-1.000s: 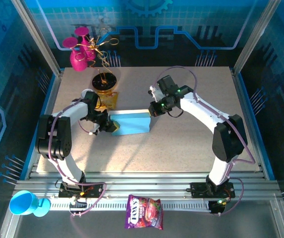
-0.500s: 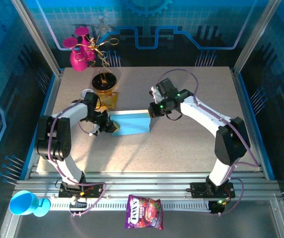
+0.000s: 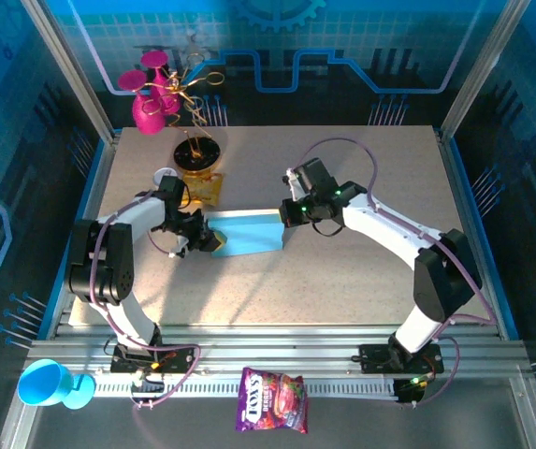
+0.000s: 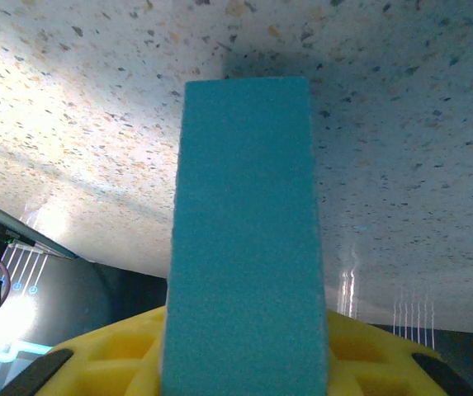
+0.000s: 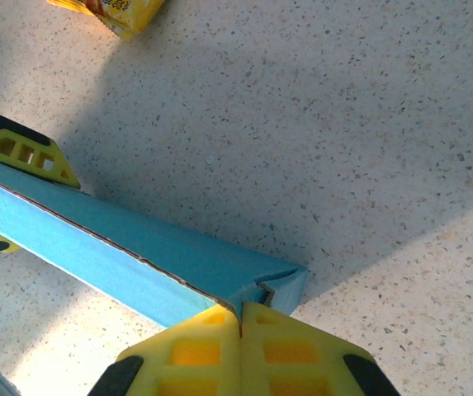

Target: Fold the paper box

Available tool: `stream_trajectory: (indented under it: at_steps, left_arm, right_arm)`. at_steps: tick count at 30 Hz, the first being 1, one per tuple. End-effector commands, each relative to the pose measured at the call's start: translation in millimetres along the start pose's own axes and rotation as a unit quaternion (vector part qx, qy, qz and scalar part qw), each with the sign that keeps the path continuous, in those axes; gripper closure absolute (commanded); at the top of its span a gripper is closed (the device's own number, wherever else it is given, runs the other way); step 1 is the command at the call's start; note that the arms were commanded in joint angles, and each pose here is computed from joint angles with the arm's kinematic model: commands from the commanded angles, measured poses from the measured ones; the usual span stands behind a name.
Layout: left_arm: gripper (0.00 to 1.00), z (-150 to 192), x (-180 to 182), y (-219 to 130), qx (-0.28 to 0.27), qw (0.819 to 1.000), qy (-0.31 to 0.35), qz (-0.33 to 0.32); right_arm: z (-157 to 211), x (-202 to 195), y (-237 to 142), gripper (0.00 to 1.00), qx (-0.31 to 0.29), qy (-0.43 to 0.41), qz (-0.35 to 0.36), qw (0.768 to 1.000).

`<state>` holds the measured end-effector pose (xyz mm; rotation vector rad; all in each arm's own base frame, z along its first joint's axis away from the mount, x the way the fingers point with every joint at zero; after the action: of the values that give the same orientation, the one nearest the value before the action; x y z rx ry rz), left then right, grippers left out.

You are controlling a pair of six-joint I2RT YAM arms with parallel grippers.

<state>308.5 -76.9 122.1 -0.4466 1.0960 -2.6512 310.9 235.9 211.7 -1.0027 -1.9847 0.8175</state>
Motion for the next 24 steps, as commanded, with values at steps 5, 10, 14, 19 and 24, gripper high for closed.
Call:
stream_trajectory:
  at_steps: [5, 10, 14, 19, 24]
  left_arm:
    - [0.79, -29.9, -2.9, 10.6, -0.089, 0.994, -0.034, 0.048]
    - [0.45, -28.0, -2.8, 7.1, -0.075, 0.994, -0.021, 0.077]
    - [0.19, -24.7, -3.6, 1.8, -0.064, 0.994, 0.001, 0.087]
    - [0.12, -19.6, -1.2, -10.0, -0.060, 0.993, 0.031, 0.100]
    - [0.04, -13.5, 12.1, -38.4, -0.094, 0.985, 0.093, 0.114]
  right_arm:
    - [44.1, -6.0, 17.3, 1.00, 0.063, -0.003, 0.046, 0.997]
    - [48.1, -9.3, 20.8, 1.00, 0.063, -0.005, 0.053, 0.997]
    - [44.6, -8.1, 22.1, 1.00, 0.061, -0.005, 0.052, 0.997]
    - [40.7, -7.1, 24.3, 1.00, 0.063, -0.004, 0.053, 0.997]
    - [35.1, -4.3, 21.7, 1.00, 0.060, -0.002, 0.051, 0.997]
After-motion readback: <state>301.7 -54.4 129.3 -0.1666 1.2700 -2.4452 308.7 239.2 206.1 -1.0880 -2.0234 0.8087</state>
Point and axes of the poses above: each hand's point on the last joint's axis, 136 mm out from that joint toward the fingers, its own y axis out along the fingers, its own x axis along the line the jaws close on, z = x × y, the point moved 8 cm from there along -y, back along the fingers, and after that the axes turned 2 degrees about -y, right-handed, at the moved point
